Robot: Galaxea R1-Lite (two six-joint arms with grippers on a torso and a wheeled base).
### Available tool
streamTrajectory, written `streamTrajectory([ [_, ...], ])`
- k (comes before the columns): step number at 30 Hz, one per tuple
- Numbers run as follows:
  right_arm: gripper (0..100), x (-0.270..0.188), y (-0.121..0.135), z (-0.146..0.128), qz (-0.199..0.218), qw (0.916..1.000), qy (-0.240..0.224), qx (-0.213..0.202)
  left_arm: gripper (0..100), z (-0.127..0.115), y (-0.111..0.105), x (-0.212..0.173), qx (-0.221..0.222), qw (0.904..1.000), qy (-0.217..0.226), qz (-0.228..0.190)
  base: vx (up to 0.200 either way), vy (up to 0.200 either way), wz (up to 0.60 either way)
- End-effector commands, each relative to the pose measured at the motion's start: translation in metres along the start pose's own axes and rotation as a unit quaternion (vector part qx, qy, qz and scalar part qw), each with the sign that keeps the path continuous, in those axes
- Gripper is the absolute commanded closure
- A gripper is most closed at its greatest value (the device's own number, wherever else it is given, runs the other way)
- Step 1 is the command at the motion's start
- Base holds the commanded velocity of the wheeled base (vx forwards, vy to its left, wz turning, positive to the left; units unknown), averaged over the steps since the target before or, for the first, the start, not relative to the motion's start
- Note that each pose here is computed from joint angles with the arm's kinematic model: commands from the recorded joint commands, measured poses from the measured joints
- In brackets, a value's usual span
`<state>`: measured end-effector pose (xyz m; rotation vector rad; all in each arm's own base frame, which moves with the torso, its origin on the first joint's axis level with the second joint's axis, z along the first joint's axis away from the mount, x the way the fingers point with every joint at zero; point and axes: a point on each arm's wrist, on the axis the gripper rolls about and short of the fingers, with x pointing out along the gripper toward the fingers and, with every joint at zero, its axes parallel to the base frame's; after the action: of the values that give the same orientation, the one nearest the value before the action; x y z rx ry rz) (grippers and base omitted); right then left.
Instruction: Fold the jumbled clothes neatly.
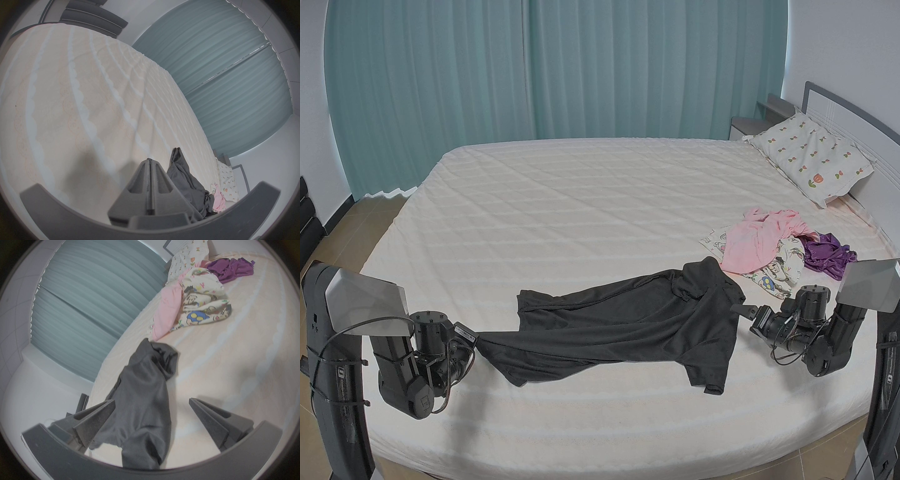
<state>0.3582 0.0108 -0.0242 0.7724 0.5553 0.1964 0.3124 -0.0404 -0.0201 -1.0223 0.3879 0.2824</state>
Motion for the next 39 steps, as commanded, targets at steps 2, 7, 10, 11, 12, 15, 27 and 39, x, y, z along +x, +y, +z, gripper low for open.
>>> streamTrajectory([
  [2, 0, 0.002, 0.001, -0.014, -0.007, 0.9995, 0.029, -0.013, 100, 0.006, 0.003, 0.004, -0.006, 0.9999, -0.009, 0.003, 0.0, 0.0, 0.0],
  [7, 0, 0.011, 0.013, -0.025, 0.008, 0.9985, 0.048, -0.025, 100, 0.006, 0.003, 0.004, -0.006, 0.9999, -0.008, 0.004, 0.0, 0.0, 0.0],
  [10, 100, 0.021, 0.018, -0.031, 0.009, 0.9975, 0.065, -0.028, 100, 0.005, 0.004, 0.004, -0.006, 0.9999, -0.008, 0.005, 0.0, 0.0, 0.0],
  [11, 100, 0.024, 0.017, -0.031, 0.007, 0.9973, 0.068, -0.027, 100, 0.005, 0.004, 0.004, -0.006, 0.9999, -0.008, 0.005, 0.0, 0.0, 0.0],
  [12, 100, 0.027, 0.017, -0.03, 0.002, 0.997, 0.072, -0.028, 100, 0.005, 0.004, 0.004, -0.006, 0.9999, -0.008, 0.005, 0.0, 0.0, 0.0],
  [15, 100, 0.032, 0.017, -0.021, -0.003, 0.9975, 0.064, -0.028, 100, 0.005, 0.004, 0.004, -0.006, 0.9999, -0.008, 0.005, 0.0, 0.0, 0.0],
  [27, 100, -0.015, 0.043, 0.045, -0.017, 0.9994, 0.001, -0.029, 100, 0.003, 0.008, 0.006, -0.004, 0.9999, -0.004, 0.011, 0.0, 0.0, 0.0],
  [39, 100, 0.004, 0.05, 0.061, -0.021, 0.9982, 0.025, -0.051, 100, 0.001, 0.011, 0.007, -0.001, 0.9998, -0.001, 0.018, 0.0, 0.0, 0.0],
])
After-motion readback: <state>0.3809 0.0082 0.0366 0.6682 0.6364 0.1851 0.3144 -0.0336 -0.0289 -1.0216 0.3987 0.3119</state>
